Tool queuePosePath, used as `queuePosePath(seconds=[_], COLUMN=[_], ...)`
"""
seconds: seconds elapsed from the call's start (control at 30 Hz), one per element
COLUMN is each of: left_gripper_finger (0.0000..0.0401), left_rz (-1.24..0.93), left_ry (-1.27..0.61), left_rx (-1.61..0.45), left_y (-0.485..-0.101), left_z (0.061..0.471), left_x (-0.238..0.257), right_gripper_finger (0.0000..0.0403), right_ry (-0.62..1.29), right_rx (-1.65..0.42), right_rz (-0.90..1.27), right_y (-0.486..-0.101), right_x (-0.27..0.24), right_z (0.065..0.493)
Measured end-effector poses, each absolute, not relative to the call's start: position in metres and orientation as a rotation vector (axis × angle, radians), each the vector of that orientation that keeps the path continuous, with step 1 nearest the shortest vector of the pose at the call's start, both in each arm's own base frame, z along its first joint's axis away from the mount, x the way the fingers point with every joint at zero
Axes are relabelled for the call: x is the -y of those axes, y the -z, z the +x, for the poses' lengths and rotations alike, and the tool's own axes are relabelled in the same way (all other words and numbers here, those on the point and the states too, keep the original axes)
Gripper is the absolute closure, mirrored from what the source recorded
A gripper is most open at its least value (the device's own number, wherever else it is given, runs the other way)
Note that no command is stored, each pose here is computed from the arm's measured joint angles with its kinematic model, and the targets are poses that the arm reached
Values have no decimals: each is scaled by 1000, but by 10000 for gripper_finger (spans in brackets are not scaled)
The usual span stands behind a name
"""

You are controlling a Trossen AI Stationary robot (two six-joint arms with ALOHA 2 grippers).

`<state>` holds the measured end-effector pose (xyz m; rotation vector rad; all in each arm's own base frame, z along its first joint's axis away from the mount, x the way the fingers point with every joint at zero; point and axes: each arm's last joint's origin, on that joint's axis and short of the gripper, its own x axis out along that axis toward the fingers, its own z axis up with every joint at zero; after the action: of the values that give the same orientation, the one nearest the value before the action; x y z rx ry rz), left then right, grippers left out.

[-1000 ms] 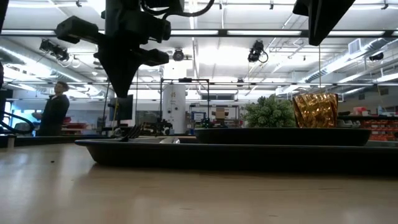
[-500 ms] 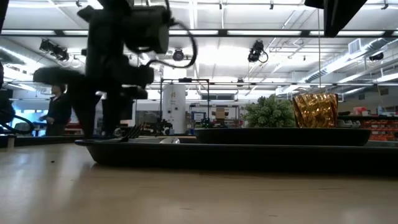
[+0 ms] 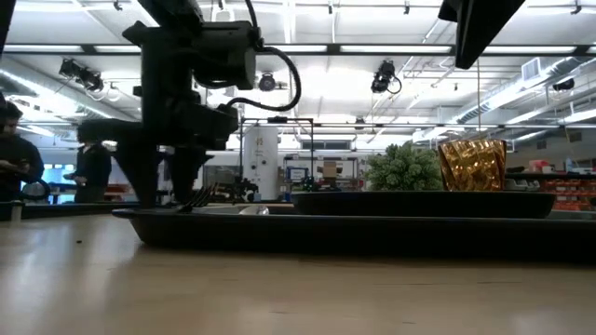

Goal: Pick and place plate/cup/fork/spoon on tray
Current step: Put the orange fork on the black serving tray

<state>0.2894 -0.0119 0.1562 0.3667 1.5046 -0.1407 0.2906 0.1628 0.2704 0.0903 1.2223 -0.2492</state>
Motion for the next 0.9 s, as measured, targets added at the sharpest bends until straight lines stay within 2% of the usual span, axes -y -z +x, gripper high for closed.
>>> queuePosePath(seconds=[0.27, 0.53, 0.7, 0.9], left_gripper_finger=[169, 206, 259, 361], left_rz=[194, 199, 232, 191], left_ry=[189, 183, 209, 193], left_rx=[-1241, -1234, -1223, -1230], left_y=[-139, -130, -130, -129], left_z=[302, 295, 295, 295], left_x=[0, 2, 7, 7], right_gripper_finger=[315, 315, 315, 315], right_ry=[256, 253, 270, 281], right_rx=[-1218, -1219, -1216, -1214], right_rz=[90, 96, 102, 105], right_y=[-270, -271, -271, -271], right_x=[-161, -161, -156, -150], right_z=[292, 292, 295, 298])
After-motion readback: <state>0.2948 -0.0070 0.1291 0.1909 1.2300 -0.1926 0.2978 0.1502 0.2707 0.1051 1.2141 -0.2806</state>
